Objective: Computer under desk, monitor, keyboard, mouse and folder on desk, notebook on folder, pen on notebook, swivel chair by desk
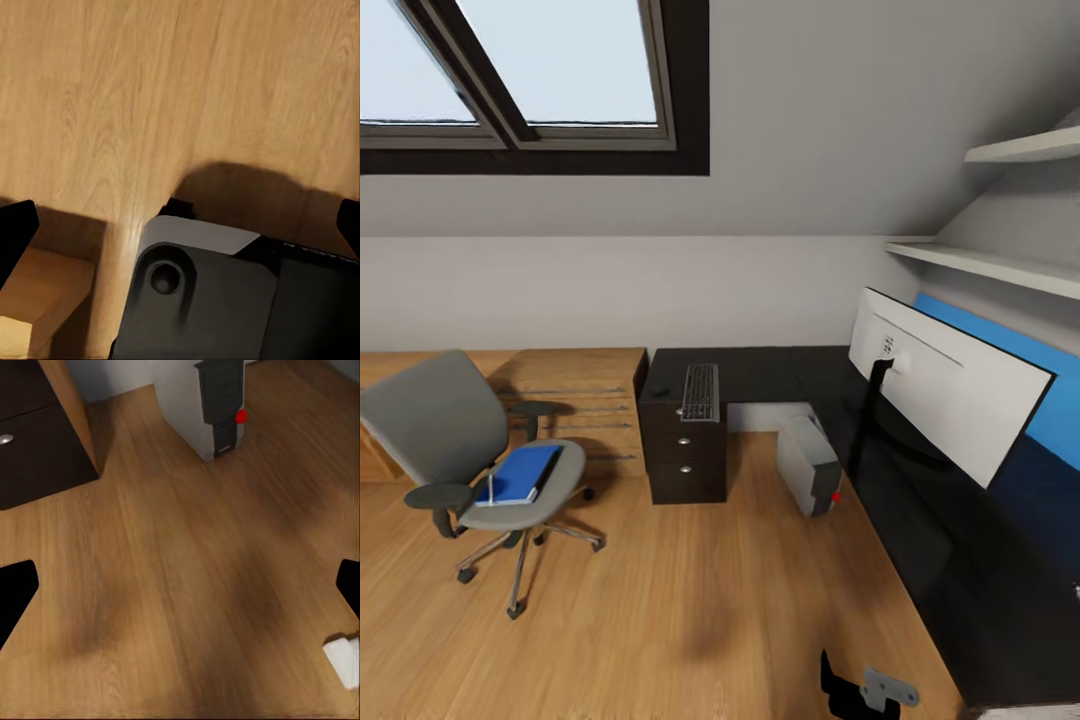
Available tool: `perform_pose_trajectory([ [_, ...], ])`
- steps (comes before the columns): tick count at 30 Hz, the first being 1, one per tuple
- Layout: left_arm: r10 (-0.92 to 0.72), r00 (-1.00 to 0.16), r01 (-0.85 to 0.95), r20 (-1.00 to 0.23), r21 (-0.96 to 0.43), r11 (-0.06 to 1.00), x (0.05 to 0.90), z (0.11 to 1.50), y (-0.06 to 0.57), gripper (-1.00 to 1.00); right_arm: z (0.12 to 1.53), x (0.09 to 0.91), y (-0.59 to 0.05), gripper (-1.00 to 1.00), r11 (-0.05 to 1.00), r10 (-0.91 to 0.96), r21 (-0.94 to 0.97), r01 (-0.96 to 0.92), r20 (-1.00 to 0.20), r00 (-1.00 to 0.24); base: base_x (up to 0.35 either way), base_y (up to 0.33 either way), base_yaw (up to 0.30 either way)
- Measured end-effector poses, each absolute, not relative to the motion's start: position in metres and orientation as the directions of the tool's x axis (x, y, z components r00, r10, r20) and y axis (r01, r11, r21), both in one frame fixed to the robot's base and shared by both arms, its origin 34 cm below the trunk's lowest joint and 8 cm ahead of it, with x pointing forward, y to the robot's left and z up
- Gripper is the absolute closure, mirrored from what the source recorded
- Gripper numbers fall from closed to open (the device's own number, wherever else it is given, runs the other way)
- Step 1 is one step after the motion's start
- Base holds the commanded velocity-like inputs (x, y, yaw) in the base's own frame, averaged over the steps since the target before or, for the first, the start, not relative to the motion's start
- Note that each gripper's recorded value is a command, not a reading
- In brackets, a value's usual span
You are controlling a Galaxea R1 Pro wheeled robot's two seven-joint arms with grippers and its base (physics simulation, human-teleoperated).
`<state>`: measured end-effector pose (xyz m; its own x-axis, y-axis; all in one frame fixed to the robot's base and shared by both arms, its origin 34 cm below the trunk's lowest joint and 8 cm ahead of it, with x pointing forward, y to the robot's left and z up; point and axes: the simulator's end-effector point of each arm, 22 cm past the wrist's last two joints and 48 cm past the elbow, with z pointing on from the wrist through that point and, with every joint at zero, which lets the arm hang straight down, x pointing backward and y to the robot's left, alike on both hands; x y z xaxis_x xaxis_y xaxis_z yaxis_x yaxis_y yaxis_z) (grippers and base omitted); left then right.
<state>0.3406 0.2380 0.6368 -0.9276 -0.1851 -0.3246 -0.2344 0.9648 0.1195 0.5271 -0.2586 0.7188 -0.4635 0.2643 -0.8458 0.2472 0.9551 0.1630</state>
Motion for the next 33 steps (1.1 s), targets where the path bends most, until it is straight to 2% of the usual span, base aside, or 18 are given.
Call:
perform_pose_trajectory([
  [6,-0.203,-0.89,-0.268,-0.408,0.11,0.957,0.356,0.649,0.241,-1.0,0.724,0.525,-0.258,-1.0,0.955,0.263,0.161,0.248,-0.845,-0.465,-0.341,0.0,0.0],
  [33,-0.201,-0.886,-0.269,-0.419,0.109,0.957,0.348,0.671,0.24,-1.0,0.744,0.514,-0.257,-1.0,0.954,0.267,0.162,0.253,-0.844,-0.465,-0.341,-0.018,0.0],
])
